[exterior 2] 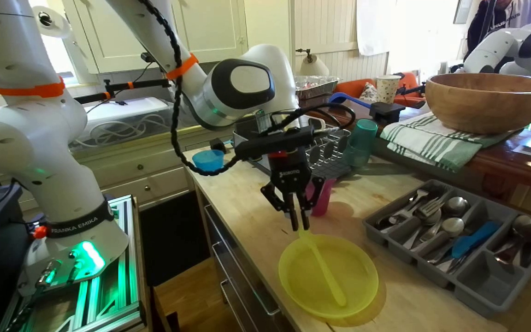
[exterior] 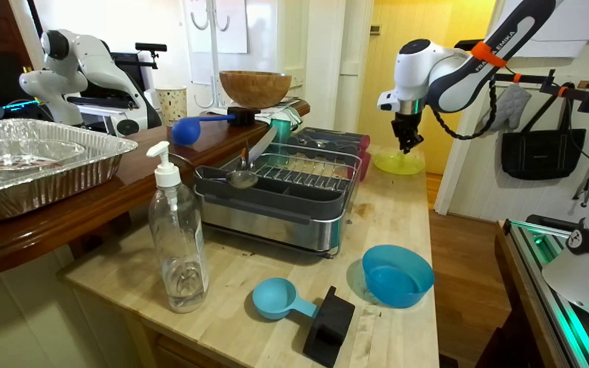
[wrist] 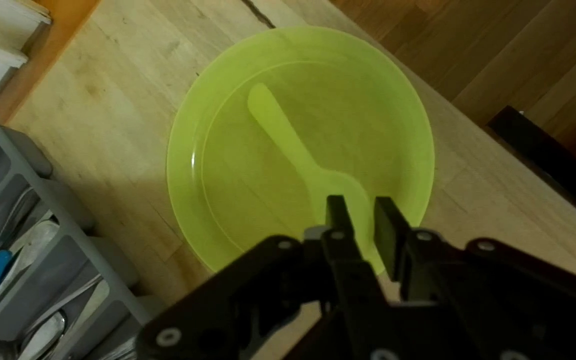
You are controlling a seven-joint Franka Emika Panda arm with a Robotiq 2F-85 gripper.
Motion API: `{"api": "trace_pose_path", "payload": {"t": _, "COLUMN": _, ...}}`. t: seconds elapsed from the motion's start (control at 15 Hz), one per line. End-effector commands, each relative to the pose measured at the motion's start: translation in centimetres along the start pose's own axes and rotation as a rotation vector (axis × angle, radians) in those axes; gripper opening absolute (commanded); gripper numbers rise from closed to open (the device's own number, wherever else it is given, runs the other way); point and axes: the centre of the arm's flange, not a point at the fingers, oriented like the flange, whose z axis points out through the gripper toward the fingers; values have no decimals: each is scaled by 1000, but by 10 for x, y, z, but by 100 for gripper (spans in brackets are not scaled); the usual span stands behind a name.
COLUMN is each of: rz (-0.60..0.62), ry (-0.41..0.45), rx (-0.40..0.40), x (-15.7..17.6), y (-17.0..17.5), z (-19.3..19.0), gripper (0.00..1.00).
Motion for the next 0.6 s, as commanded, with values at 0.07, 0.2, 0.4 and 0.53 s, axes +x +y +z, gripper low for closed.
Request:
{"api": "trace_pose_path", "payload": {"t": 0.07, "rz": 20, "ry": -6, "rx": -33, "x": 2, "y": 5, "z": 8, "gripper": 59}}
{"api": "trace_pose_path", "payload": {"t": 0.2, "rz": 29, "ry": 1, "rx": -40, "x": 1, "y": 8, "z": 3, "gripper": 75}}
{"api": "trace_pose_path", "payload": {"t": 0.4, "rz": 30, "ry": 23, "rx": 10, "x": -3, "y": 11, "z": -12, "gripper": 97}}
{"api": "trace_pose_path", "payload": {"t": 0.53, "rz": 46, "ry": 70, "rx": 68, "x": -7, "y": 9, "z": -26, "gripper": 100}}
